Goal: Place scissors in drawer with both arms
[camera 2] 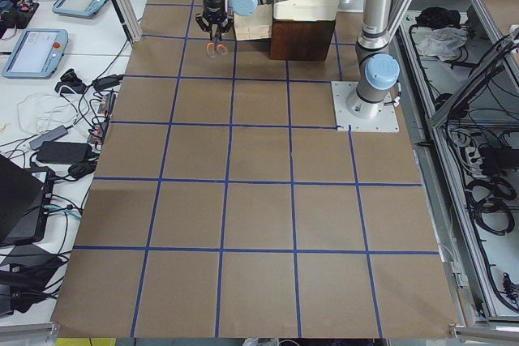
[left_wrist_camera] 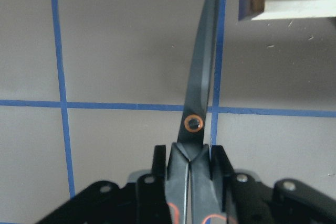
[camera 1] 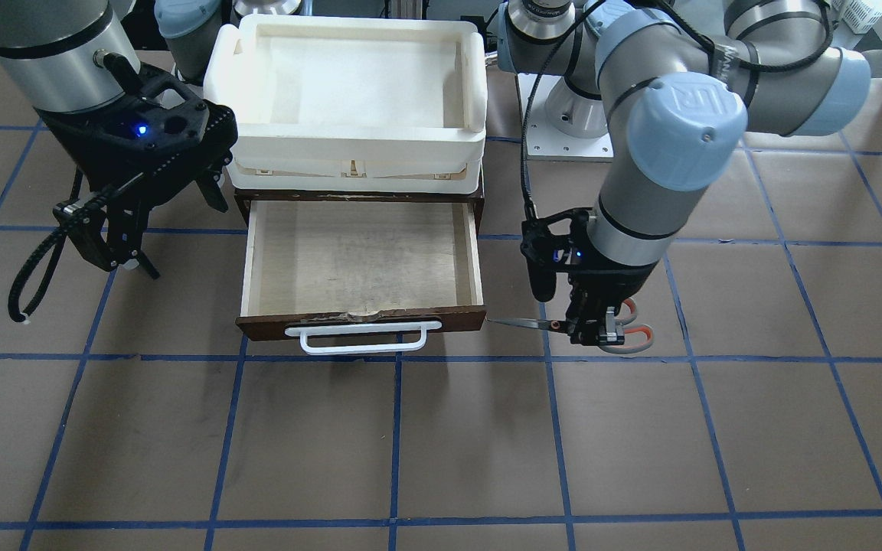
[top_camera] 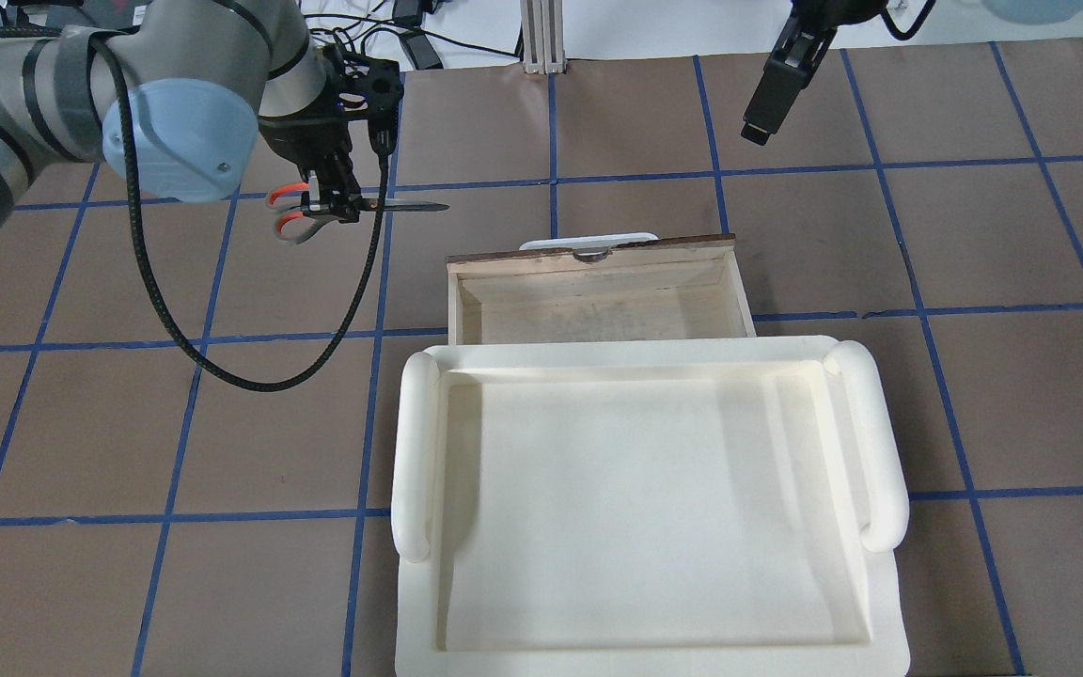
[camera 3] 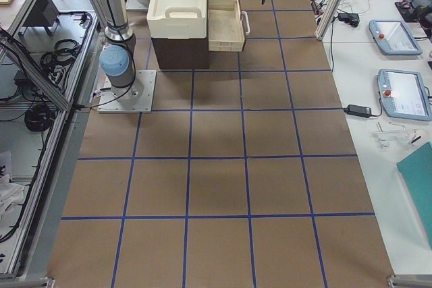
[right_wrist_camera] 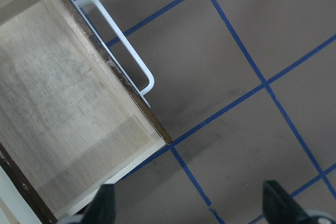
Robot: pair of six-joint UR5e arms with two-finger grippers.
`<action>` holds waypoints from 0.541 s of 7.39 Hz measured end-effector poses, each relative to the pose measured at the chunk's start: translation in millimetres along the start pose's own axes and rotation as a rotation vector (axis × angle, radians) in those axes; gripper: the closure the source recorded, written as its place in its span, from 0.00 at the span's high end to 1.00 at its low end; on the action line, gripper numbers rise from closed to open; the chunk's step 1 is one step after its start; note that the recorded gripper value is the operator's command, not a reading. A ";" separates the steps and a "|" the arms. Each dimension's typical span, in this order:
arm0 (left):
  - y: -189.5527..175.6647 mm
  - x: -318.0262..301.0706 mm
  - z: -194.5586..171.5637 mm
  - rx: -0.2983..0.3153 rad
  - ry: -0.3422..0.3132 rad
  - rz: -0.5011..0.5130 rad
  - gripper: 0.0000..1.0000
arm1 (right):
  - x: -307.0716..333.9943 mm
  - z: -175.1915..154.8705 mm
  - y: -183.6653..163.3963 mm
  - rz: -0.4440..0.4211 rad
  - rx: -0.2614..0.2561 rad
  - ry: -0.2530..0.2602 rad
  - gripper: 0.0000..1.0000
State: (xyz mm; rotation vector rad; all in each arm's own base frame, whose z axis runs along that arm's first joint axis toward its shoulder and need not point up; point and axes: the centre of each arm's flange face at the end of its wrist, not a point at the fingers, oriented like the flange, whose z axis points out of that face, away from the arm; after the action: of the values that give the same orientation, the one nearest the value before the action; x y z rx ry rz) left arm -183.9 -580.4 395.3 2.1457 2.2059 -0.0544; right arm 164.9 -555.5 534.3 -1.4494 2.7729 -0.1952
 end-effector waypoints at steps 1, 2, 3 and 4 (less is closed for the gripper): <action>-21.1 9.2 -3.0 0.005 -0.002 0.008 0.00 | -3.4 -3.8 2.7 0.104 0.000 0.007 1.00; -41.9 18.4 -4.1 0.009 -0.002 0.018 0.00 | -7.1 -7.6 5.7 0.206 -0.003 0.011 1.00; -65.0 29.3 -5.1 0.012 -0.001 0.035 0.00 | -11.0 -10.9 9.3 0.294 -0.011 0.013 1.00; -89.4 41.8 -4.2 0.016 0.003 0.054 0.00 | -14.8 -12.8 13.4 0.374 -0.023 0.015 1.00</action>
State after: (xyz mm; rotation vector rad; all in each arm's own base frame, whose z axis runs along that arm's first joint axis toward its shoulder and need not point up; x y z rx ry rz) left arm -274.5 -540.9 394.9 2.2140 2.1548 -0.0670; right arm 161.6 -534.4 544.7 -0.9080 2.9966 -0.1687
